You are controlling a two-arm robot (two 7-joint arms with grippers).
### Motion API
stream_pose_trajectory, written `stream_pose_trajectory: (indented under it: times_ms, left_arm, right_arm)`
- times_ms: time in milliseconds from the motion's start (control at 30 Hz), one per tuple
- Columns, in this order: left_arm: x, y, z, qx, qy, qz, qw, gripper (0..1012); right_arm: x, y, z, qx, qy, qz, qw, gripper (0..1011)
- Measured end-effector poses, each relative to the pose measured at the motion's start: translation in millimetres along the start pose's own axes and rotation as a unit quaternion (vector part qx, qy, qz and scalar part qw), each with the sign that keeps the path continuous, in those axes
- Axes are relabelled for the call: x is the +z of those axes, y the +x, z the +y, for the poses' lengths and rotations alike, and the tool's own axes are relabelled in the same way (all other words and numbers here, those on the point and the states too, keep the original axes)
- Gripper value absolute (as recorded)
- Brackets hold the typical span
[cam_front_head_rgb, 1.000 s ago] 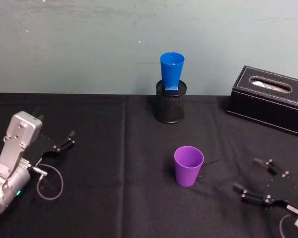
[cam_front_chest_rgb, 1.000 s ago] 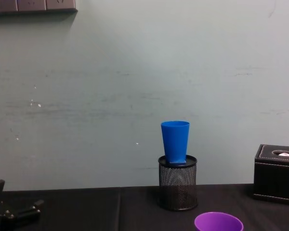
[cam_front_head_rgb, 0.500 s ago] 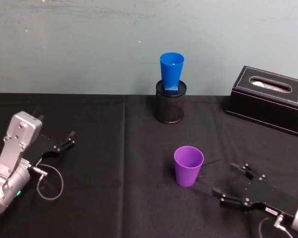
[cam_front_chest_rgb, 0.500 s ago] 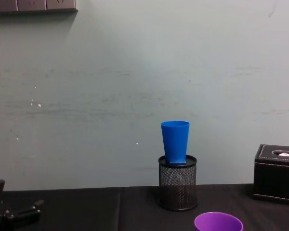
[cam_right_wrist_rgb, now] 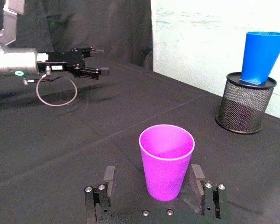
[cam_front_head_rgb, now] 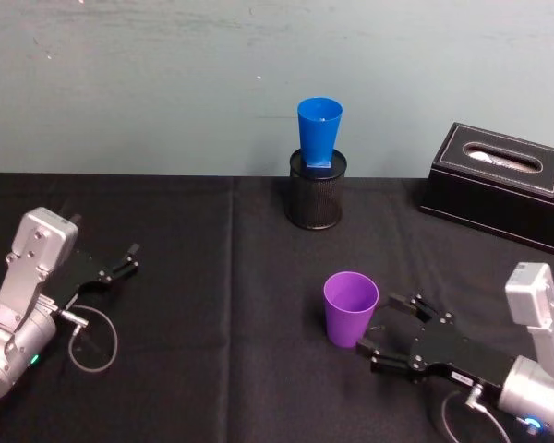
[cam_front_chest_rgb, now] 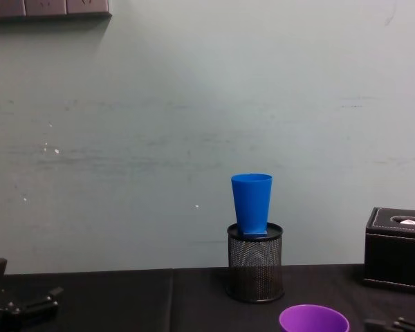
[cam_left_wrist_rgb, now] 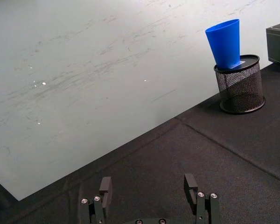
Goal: Pick up one cup with a gripper and tap it against the other cup.
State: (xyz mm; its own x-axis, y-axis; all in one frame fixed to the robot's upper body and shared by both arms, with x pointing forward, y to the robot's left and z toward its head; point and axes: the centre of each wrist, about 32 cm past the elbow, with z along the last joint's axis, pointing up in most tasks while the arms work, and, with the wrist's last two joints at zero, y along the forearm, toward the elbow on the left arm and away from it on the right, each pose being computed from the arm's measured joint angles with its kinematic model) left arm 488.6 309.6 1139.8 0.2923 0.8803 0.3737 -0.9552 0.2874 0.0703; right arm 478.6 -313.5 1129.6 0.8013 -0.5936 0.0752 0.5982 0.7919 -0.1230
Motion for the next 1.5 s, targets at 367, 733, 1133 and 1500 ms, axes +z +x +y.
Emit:
stream_pose_trajectory:
  times_ms: [367, 733, 1133, 1500]
  left_arm:
    - [0.0, 0.0, 0.0, 0.0, 0.0, 0.0, 1.0, 1011]
    - [0.0, 0.0, 0.0, 0.0, 0.0, 0.0, 1.0, 1011]
    - [0.0, 0.0, 0.0, 0.0, 0.0, 0.0, 1.0, 1011]
    - [0.0, 0.1, 0.0, 0.0, 0.0, 0.0, 1.0, 1011]
  right_arm:
    - [4.0, 3.1, 33.7, -0.005, -0.001, -0.001, 1.0, 1000]
    - [2.3, 2.8, 49.3, -0.019, -0.004, 0.008, 0.9998, 1000]
    - [0.4, 2.9, 54.0, -0.023, -0.008, 0.018, 0.9995, 1000]
    - [0.6, 2.9, 53.2, -0.024, -0.007, 0.016, 0.9996, 862]
